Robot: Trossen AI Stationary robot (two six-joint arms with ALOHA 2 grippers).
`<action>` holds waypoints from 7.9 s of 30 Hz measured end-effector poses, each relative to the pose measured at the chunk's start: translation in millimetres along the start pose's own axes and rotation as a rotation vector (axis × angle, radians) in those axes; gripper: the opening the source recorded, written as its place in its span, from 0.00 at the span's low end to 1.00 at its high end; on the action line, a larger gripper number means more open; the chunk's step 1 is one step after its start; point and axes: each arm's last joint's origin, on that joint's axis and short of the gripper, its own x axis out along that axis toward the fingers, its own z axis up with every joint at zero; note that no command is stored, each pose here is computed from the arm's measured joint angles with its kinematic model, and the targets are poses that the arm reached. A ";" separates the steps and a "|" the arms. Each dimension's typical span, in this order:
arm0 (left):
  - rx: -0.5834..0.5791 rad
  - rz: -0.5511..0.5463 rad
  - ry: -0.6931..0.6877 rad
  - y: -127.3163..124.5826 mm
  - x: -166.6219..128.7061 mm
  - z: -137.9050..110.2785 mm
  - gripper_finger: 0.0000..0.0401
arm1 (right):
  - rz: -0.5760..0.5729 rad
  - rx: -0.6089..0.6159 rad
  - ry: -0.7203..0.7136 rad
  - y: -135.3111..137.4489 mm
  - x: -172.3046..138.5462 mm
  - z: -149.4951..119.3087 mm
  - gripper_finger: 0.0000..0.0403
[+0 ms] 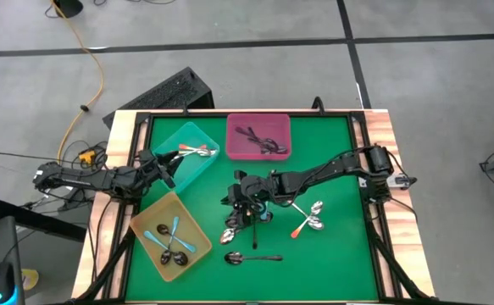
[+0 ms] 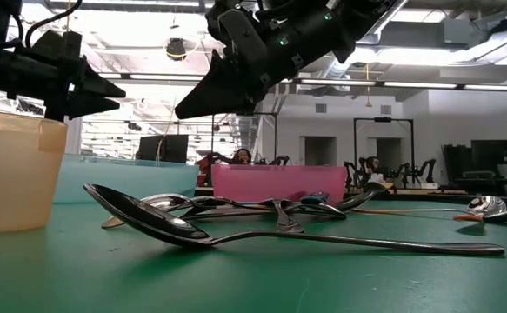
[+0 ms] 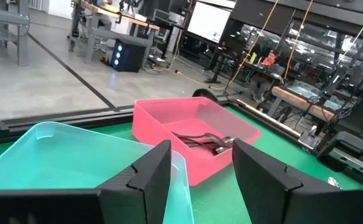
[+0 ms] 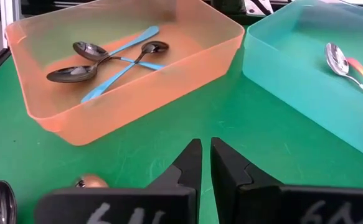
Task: Sort silverware by color (type)
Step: Put the blue spoon into the orange bin
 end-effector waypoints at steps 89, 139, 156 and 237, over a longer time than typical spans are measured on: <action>-0.128 -0.298 -0.068 -13.7 -2.7 17.6 0.39 | 0.031 -0.161 0.482 64.9 -40.7 28.9 0.41; -0.093 -0.220 -0.047 -10.5 -1.4 12.8 0.39 | -0.145 -0.230 0.721 2.4 -28.4 -24.7 0.40; -0.081 -0.208 -0.035 -9.8 -1.2 11.1 0.39 | -0.012 -0.503 0.996 -13.8 -38.8 -46.1 0.40; -0.090 -0.143 -0.015 -6.7 -0.5 7.1 0.39 | -0.157 -0.163 0.335 -17.7 -37.4 -7.5 0.02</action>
